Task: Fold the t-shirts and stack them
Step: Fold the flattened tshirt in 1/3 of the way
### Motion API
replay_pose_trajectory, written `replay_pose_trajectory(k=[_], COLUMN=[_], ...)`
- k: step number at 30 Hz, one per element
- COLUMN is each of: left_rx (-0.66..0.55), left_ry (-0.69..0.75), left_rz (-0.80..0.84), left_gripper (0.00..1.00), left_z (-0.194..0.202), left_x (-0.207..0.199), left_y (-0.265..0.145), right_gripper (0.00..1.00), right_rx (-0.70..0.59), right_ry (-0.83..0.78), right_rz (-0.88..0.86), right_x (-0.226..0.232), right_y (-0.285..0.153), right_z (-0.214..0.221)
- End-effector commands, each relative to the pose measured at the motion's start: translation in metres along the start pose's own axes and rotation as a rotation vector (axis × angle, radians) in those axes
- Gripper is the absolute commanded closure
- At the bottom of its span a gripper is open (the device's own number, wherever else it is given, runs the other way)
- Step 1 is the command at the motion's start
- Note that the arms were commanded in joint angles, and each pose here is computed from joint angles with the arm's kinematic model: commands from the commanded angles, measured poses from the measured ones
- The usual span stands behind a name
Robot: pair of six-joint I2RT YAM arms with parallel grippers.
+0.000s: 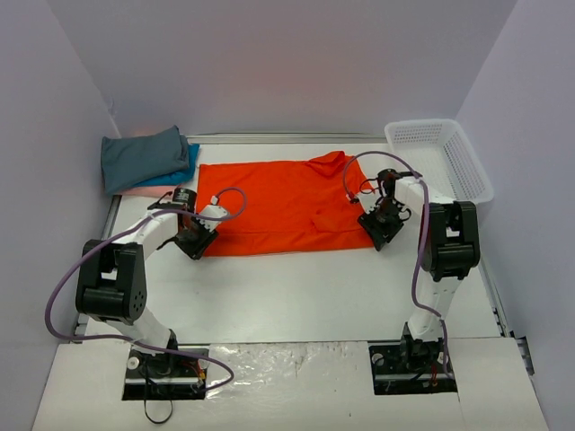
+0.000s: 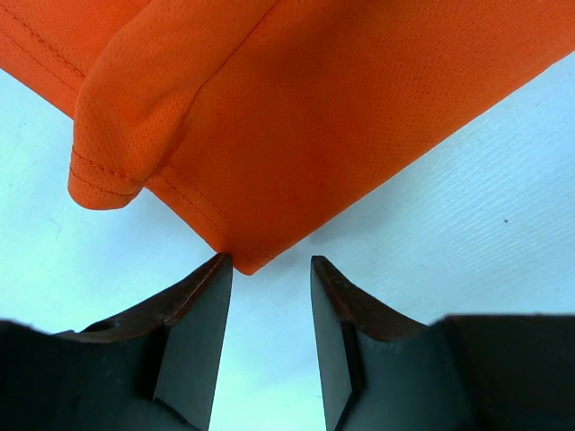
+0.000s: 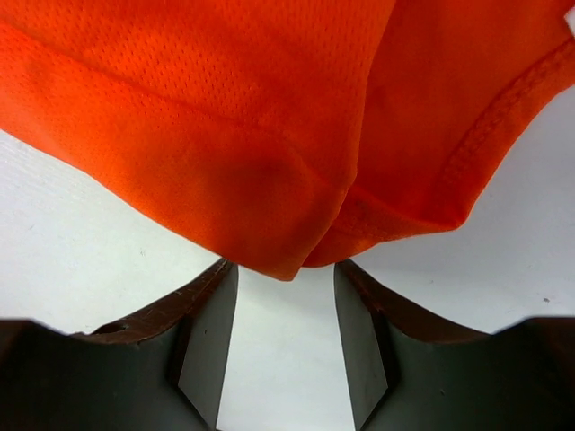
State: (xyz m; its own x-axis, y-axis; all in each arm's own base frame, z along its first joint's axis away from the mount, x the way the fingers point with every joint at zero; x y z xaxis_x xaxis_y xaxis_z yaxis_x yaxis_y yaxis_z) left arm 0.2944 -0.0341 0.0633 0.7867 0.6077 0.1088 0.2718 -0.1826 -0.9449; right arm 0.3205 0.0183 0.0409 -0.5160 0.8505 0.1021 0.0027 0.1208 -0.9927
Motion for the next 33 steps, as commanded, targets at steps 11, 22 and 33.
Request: replay_pose_trajectory(k=[11, 22, 33], left_rx=[0.0, -0.037, -0.056], left_ry=[0.007, 0.009, -0.002], left_rz=[-0.059, -0.041, 0.039], left_gripper=[0.55, 0.45, 0.52], left_z=[0.011, 0.008, 0.0], left_x=[0.006, 0.004, 0.001], left_y=[-0.004, -0.002, 0.013], right_gripper=[0.98, 1.0, 1.0], right_rx=[0.029, 0.039, 0.042], right_ry=[-0.012, -0.005, -0.007], right_rz=[-0.082, -0.089, -0.1], right_x=[0.005, 0.006, 0.007], right_y=[0.013, 0.016, 0.019], right_z=[-0.004, -0.001, 0.0])
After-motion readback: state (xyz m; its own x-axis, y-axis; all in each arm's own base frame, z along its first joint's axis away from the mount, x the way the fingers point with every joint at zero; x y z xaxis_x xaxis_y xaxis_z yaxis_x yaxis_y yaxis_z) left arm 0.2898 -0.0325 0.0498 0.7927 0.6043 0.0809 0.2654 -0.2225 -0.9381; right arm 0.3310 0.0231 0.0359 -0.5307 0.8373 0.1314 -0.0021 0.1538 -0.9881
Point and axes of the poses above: each gripper's point midway between its finger pads, its own y axis out along the fingers, its own x axis along the line the jaws close on, z = x × y, the point moved 3 cm from there along -y, back along the fingers, and after that the axes turned 10 degrees about y, right-handed, at the moved point
